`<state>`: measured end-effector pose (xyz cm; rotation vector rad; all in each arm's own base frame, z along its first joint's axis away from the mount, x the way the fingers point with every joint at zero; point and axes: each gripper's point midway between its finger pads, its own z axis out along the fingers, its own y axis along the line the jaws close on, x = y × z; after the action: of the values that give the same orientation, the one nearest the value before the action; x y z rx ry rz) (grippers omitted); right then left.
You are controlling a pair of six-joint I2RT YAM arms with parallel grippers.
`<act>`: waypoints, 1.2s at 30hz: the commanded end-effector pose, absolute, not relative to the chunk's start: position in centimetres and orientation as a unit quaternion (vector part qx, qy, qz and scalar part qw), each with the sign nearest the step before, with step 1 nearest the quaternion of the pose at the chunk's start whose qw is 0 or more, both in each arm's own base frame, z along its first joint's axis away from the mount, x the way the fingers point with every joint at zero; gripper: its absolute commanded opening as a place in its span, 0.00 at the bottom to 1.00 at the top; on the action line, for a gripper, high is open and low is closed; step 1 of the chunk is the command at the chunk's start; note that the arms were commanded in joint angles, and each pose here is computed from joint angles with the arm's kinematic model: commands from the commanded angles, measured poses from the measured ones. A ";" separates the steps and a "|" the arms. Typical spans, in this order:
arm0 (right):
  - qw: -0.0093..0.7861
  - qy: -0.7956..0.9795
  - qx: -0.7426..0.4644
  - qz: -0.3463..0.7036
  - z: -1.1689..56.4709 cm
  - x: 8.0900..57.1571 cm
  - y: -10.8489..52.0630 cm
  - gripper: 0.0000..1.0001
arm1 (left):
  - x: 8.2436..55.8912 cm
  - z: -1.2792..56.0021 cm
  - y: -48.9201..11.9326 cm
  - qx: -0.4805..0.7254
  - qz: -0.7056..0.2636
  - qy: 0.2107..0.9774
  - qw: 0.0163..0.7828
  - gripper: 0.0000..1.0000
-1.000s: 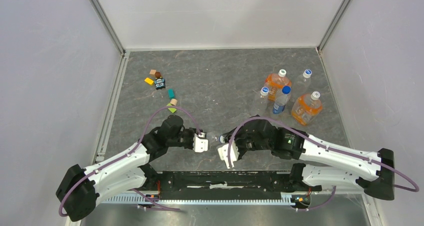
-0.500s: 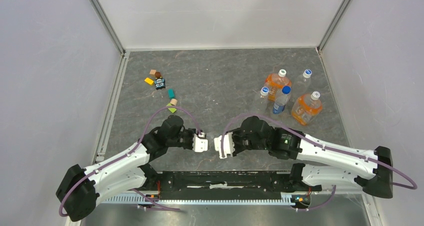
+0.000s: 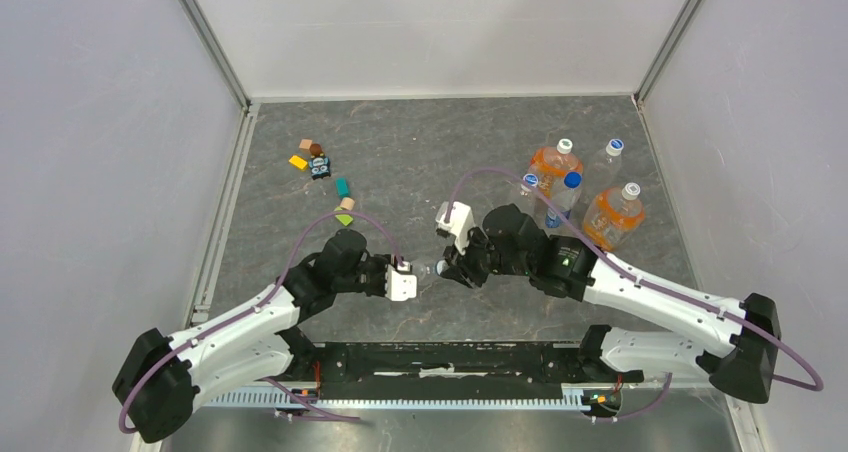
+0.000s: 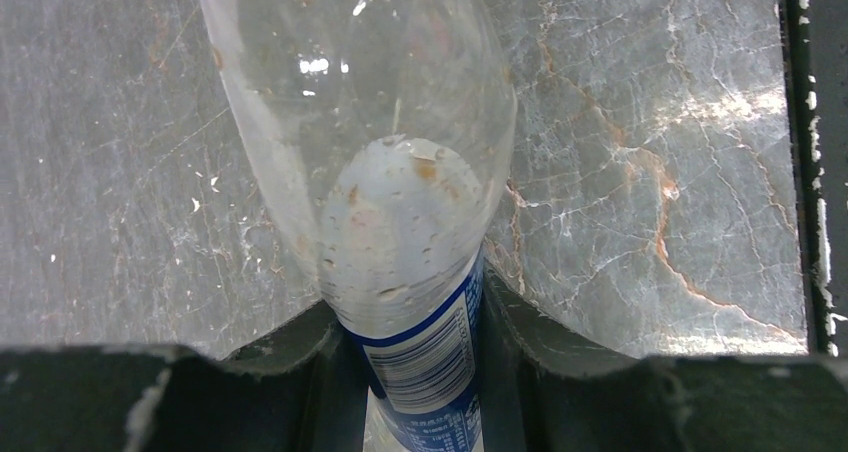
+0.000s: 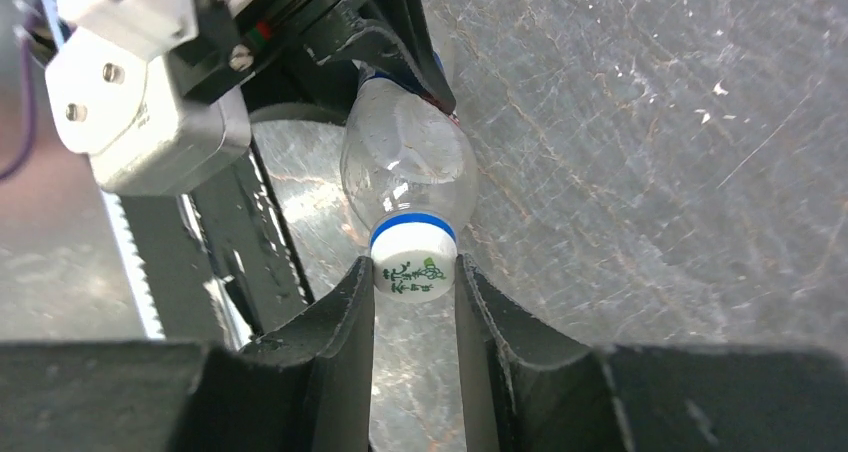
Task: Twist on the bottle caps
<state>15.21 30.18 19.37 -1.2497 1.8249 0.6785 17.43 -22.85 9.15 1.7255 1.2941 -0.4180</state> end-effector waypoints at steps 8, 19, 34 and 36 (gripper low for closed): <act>0.495 0.707 -0.344 0.370 29.0 17.9 30.7 0.36 | 17.4 12.9 -25.0 0.700 -0.189 0.470 0.504 0.43; 0.545 0.676 -0.321 0.378 31.6 18.2 29.6 0.98 | 17.4 12.7 -25.1 0.697 -0.196 0.475 0.501 0.43; 0.612 0.647 -0.205 0.406 34.8 17.9 25.3 0.98 | 18.7 16.2 -27.4 0.516 -0.310 0.583 0.545 0.47; 0.633 0.608 -0.218 0.427 35.6 17.1 25.3 0.98 | 18.5 16.5 -27.6 0.510 -0.324 0.579 0.548 0.47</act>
<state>18.31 25.50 32.29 -0.4925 1.6120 0.8897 18.30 -26.54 14.41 1.3517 1.3673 -0.6598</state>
